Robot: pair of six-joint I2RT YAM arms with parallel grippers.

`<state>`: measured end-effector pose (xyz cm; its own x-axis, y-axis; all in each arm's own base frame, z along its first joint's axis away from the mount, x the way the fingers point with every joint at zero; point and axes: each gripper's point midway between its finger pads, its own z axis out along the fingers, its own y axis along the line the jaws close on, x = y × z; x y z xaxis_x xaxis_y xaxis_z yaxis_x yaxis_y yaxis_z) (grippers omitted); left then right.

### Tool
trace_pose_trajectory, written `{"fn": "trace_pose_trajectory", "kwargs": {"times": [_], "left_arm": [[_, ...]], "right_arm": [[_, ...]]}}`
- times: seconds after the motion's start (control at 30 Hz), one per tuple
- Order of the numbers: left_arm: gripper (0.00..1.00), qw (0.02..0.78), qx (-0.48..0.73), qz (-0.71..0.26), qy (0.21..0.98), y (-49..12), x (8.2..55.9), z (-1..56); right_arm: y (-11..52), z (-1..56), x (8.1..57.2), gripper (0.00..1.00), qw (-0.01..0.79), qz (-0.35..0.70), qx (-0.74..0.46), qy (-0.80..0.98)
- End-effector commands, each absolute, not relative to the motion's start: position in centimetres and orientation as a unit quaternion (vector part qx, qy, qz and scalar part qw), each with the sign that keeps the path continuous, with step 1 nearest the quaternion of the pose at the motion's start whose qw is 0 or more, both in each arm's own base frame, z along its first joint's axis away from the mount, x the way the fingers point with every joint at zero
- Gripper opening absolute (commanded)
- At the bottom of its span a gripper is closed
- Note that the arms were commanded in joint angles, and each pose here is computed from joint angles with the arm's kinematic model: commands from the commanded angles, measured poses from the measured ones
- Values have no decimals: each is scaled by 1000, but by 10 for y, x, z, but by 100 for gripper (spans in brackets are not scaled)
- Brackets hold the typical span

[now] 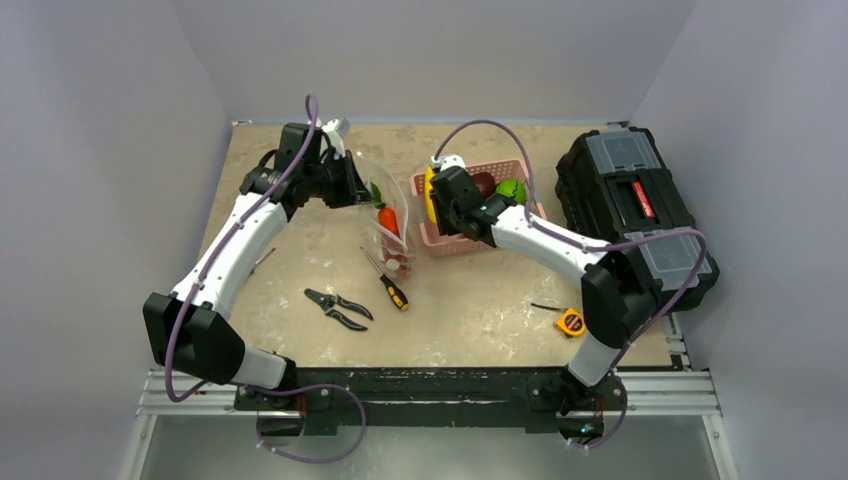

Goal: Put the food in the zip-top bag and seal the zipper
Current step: Pick up the fake fruit from the bin, then place the fake fruit in the zipper food storage bag.

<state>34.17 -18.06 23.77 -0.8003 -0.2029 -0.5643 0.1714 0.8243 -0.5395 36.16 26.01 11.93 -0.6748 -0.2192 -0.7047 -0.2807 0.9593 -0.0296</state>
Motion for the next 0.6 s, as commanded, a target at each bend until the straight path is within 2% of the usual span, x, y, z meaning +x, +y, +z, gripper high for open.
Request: {"fn": "trace_pose_trajectory", "kwargs": {"times": [0.0, 0.13, 0.33, 0.57], "left_arm": [[0, 327, -9, -312, 892, -183, 347, 247], [0, 324, -11, -309, 894, -183, 347, 245], [0, 323, -10, -311, 894, -184, 347, 245], [0, 325, -10, -314, 892, -184, 346, 247]], "right_arm": [[261, 171, 365, 0, 435, 69, -127, 889], [257, 193, 361, 0, 452, 81, -114, 881], [260, 260, 347, 0, 504, 152, -110, 843], [291, 324, 315, 0, 526, 301, -140, 783]]}}
